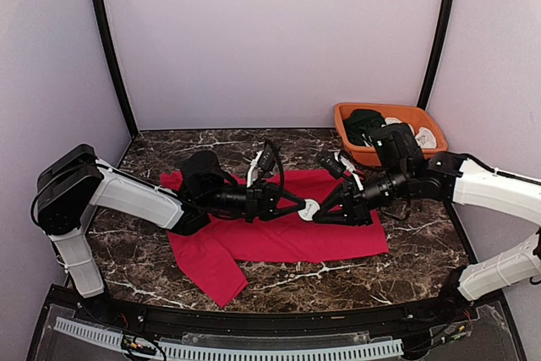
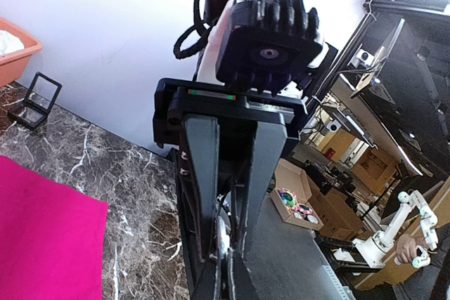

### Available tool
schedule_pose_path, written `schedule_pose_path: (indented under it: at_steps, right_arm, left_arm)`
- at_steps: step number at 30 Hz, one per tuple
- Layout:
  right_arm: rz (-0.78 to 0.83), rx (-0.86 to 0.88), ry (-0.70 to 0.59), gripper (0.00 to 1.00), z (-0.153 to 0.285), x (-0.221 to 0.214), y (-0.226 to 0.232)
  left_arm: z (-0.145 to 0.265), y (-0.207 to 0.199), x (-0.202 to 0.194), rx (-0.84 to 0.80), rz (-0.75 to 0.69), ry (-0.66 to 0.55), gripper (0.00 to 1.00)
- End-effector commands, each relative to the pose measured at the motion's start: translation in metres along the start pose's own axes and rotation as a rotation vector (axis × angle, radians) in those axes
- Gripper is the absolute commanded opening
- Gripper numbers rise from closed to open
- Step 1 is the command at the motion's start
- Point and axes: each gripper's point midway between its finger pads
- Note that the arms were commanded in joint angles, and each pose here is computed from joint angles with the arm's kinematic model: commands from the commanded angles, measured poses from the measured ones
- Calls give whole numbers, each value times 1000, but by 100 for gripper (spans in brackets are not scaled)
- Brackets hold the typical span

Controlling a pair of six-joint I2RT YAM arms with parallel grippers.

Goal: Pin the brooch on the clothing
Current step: Pass from the left arm to the right, then pick up the flattened clothing from the center of the board.

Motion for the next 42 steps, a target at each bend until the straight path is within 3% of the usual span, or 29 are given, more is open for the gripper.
schedule_pose_path:
  at_steps: [1,17,22,24,29,30,31,32,33,34,37,42]
  right_arm:
    - [-3,51,-107,16,9,17,5]
    - [-54,141,-141,1,3,22,1]
    - [-53,151,-141,0,2,22,2]
    - [-49,149,-146,0,4,24,2]
    - [-85,38,-164,0,12,25,-16]
    - [-100,1,-161,0,14,24,-23]
    - [-109,-37,-160,0,16,26,-28]
    - [-115,-71,-156,0,18,28,-33]
    - [-125,-104,-148,0,19,28,-39]
    - [-135,-142,-143,0,21,30,-45]
    - [-193,-277,-127,0,25,29,-71]
    - [-352,-376,-152,0,27,34,-103]
  left_arm:
    - [5,-4,5,-18,-9,-29,1]
    - [5,-6,4,-21,-10,-28,1]
    - [5,-6,5,-23,-10,-28,1]
    - [6,-5,5,-16,-7,-30,8]
    - [28,14,14,110,8,-65,63]
    - [41,18,30,159,-14,-99,69]
    - [47,31,23,228,-2,-58,81]
    - [60,35,38,302,-27,-77,87]
    - [69,48,32,393,-42,-7,96]
    - [86,59,28,514,-19,37,97]
    - [114,69,56,713,-206,110,99]
    - [139,96,75,822,-338,236,99]
Point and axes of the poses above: each gripper's point midway between its finger pads, its own z axis back along the fingers, its own y axis along the line the jaws close on, x = y × z, and after that the axes turned 1 degree about -z, right-handed
